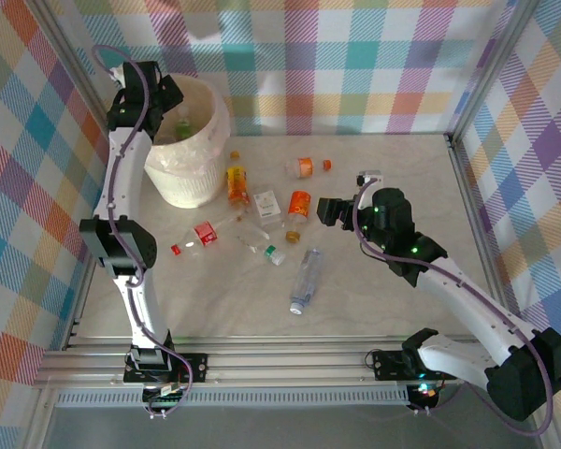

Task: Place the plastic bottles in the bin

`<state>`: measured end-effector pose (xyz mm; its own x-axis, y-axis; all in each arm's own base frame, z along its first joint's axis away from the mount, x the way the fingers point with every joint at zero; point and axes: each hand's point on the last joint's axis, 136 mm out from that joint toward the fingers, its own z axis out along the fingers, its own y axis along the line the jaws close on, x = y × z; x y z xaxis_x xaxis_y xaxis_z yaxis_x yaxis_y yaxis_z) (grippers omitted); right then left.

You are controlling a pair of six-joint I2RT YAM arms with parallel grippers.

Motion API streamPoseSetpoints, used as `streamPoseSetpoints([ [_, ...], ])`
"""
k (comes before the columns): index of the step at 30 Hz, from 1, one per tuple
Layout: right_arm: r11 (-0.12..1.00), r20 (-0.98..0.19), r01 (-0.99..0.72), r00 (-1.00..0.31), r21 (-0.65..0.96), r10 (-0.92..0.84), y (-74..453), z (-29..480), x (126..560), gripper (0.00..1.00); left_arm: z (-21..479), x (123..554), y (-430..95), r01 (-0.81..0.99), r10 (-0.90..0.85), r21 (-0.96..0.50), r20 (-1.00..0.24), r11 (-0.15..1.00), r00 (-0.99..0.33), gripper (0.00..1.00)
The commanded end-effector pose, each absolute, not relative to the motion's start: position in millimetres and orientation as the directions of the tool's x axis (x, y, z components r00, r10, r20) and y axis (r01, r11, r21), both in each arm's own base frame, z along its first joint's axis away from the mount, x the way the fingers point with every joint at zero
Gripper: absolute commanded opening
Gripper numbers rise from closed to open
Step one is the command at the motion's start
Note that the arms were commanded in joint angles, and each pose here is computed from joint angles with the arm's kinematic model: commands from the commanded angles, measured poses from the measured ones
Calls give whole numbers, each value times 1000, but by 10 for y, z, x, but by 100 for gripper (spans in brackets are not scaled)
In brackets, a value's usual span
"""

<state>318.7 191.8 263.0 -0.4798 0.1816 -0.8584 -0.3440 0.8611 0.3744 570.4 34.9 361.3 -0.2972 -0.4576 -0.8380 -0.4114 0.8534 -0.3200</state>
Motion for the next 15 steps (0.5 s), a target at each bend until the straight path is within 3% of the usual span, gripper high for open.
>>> streamPoseSetpoints([
  [1, 857, -869, -340, -447, 387, 215, 1922, 2756, 3232, 100, 4065, 5504, 120, -289, -472, -401, -849, 869, -240, 100],
  [15, 886, -865, -258, -437, 385, 248, 1759, 2644, 3244, 100, 4381, 5073, -537, -26, -524, -534, -818, 845, -240, 100],
])
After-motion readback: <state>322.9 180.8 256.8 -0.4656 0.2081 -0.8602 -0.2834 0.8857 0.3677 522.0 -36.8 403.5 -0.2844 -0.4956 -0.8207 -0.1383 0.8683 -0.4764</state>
